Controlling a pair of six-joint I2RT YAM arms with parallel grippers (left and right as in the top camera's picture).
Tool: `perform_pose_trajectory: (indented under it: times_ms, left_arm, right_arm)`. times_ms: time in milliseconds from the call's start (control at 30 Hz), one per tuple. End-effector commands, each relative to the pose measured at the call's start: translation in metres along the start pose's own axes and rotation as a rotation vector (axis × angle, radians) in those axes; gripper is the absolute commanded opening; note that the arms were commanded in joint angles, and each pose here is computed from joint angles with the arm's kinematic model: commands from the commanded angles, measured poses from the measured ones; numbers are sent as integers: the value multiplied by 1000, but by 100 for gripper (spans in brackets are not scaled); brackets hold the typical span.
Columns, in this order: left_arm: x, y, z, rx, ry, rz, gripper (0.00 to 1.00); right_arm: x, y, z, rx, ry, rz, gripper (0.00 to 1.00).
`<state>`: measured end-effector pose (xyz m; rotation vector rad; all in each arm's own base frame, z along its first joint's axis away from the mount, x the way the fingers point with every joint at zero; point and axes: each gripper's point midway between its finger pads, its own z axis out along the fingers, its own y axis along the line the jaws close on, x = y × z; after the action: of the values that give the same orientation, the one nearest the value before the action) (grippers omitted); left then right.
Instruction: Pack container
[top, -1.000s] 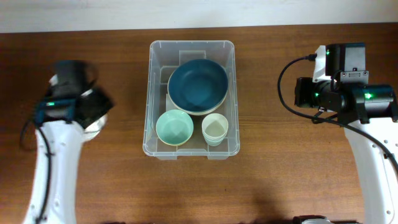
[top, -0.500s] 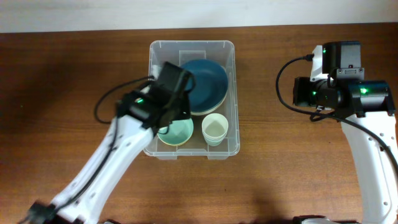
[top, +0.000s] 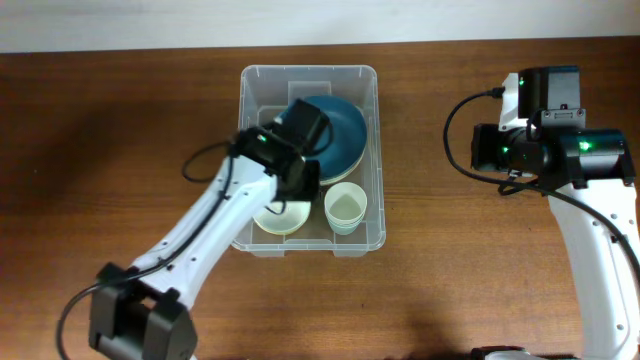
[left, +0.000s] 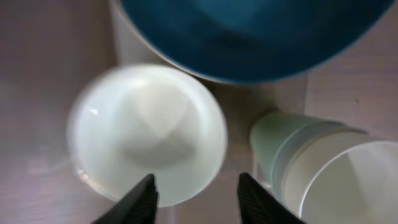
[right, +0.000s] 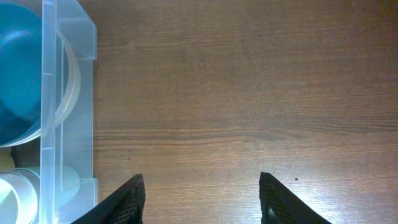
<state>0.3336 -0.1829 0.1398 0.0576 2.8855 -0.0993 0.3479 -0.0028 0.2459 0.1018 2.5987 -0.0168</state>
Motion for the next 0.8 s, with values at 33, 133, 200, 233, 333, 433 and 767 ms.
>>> perform_pose_trajectory:
  times_ms: [33,133,200,233,333,433,767]
  left_arm:
    - [-54,63,-87,-111,-267,-93,52]
    - [-70,111,-117,-162,-365,-214,68]
    - [-77,140,-127,-179,-406,-291,75]
    - [-81,155,-129,-193,-420,-328,78]
    - [-95,197,-124,-232,-442,-383,84]
    - [-104,215,-107,-234,-418,-383,99]
    - [-93,242,-52,-272,-248,-428,99]
  right_arm:
    - [-2,-4,0,15,-7,12,55]
    - [-7,-3,0,12,-25,12,54]
    - [-12,-2,1,10,-42,11,55]
    - [-14,-2,3,10,-48,11,57]
    - [-23,-1,21,10,-49,5,61]
    - [-30,3,46,-4,-32,-31,85]
    - [-36,5,86,-5,-7,-45,99]
